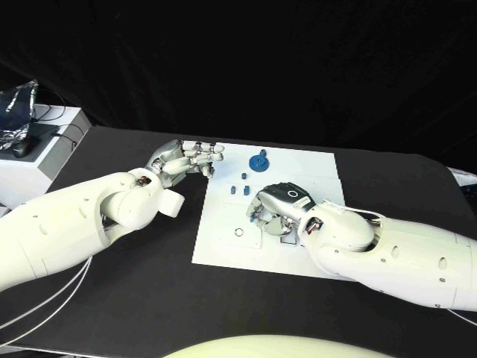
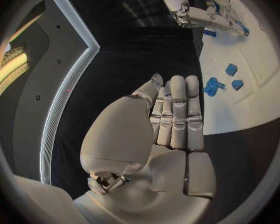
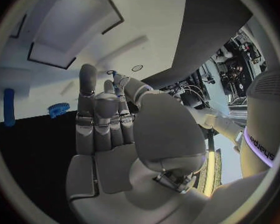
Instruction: Assemble the parts on the task board
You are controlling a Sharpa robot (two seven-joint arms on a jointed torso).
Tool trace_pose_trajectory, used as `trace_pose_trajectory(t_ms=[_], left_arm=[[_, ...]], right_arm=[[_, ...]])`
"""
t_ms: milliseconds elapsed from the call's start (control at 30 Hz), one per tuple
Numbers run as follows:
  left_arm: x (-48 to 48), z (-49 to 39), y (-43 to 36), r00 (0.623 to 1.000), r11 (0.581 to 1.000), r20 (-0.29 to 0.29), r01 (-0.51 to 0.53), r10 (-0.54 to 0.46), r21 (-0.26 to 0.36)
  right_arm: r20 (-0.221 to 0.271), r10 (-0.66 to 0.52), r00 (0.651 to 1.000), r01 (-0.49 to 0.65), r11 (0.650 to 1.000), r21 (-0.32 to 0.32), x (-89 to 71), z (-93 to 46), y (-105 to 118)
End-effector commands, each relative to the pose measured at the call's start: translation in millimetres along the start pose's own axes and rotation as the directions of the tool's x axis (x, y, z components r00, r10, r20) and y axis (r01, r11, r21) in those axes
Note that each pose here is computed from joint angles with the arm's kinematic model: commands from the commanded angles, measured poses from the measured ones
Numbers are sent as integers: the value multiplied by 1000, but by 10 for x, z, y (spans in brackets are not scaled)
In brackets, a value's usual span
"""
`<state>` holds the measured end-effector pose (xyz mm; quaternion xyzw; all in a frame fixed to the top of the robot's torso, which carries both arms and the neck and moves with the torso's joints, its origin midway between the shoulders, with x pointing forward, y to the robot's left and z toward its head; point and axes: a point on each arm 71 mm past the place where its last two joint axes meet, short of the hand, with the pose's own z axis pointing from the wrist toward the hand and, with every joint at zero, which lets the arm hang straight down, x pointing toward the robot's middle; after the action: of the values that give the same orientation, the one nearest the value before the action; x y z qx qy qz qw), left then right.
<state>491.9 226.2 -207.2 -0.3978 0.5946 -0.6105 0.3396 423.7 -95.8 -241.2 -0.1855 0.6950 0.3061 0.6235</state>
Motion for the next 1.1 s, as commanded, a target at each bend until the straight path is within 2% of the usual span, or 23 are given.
trace_pose_trajectory(t_ms=[33, 600, 933, 1100], left_arm=[[19, 2, -10, 1000, 1000, -11, 8, -8, 7], [11, 0, -6, 1000, 1000, -16, 8, -8, 5], [15, 0, -6, 1000, 1000, -18, 8, -8, 4], [15, -2, -7, 1000, 1000, -19, 8, -8, 3]], right_arm=[[-13, -34, 999, 34, 999, 19, 30, -6, -20], [10, -45, 999, 45, 999, 22, 20, -16, -12], [-28, -55, 998, 55, 998, 10, 60, 14, 6], [-64, -43, 997, 43, 999, 1, 121, 46, 8]])
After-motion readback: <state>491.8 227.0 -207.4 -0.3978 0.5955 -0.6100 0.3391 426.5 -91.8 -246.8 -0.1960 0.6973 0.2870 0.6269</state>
